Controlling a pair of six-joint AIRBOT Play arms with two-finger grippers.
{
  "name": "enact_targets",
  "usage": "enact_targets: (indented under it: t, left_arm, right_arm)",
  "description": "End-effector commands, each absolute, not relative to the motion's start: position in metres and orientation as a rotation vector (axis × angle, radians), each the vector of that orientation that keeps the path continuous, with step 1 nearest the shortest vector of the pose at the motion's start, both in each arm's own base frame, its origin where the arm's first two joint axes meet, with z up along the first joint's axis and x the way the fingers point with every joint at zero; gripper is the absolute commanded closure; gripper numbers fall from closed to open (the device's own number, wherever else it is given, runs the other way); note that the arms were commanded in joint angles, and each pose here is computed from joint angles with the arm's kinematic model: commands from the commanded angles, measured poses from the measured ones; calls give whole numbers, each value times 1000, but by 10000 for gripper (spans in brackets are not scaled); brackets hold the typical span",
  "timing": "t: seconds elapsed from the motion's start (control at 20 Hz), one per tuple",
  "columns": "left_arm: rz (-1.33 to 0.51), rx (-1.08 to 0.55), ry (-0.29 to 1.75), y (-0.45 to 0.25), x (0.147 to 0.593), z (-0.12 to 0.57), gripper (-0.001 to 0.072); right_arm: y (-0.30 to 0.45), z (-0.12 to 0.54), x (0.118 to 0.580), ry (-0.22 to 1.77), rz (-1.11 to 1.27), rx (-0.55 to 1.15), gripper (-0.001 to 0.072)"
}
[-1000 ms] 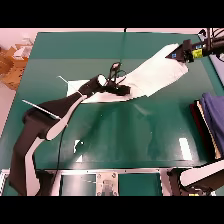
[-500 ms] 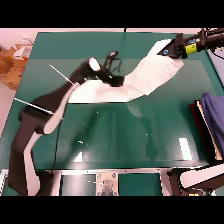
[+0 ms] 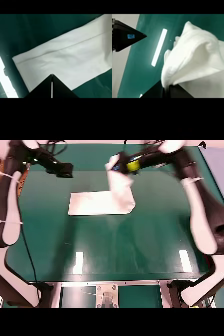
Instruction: Fold the shirts.
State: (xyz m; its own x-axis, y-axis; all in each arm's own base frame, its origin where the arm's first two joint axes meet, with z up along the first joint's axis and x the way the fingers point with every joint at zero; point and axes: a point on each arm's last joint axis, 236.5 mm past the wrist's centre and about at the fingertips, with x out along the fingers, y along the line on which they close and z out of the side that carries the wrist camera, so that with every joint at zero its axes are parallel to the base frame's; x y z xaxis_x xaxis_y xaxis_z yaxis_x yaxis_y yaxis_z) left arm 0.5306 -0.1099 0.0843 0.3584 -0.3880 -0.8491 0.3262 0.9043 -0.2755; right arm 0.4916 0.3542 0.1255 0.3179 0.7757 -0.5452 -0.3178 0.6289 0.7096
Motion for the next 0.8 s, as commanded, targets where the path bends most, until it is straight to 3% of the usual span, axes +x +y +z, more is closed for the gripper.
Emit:
enact_targets:
  t: [0.0, 0.05, 0.1, 0.15, 0.3, 0.45, 0.5, 0.55, 0.75]
  left_arm:
    - [-434, -34, 1136, -72, 522, 88, 683]
    - [-430, -28, 1148, -71, 521, 83, 683]
    - [-442, -17, 1163, -71, 517, 77, 683]
    - [-450, -10, 1180, -71, 514, 71, 683]
    - [-459, 3, 1176, -71, 515, 68, 683]
    - [-455, 4, 1163, -70, 519, 68, 683]
    - [-451, 3, 1152, -70, 521, 69, 683]
    - [-451, 3, 1152, -70, 521, 69, 683]
    - [-450, 2, 1152, -70, 521, 69, 683]
  right_arm:
    - [486, 83, 481, 874, 783, 639, 694]
    - [518, 66, 471, 837, 789, 655, 599]
    - [540, 49, 459, 818, 806, 629, 340]
    - [552, 35, 444, 836, 832, 585, 192]
    - [525, 26, 435, 940, 858, 429, 246]
    - [468, 35, 458, 999, 808, 369, 245]
    - [378, 38, 496, 1086, 668, 402, 241]
    - [338, 35, 511, 1122, 602, 428, 239]
    - [200, 0, 535, 1268, 369, 577, 114]
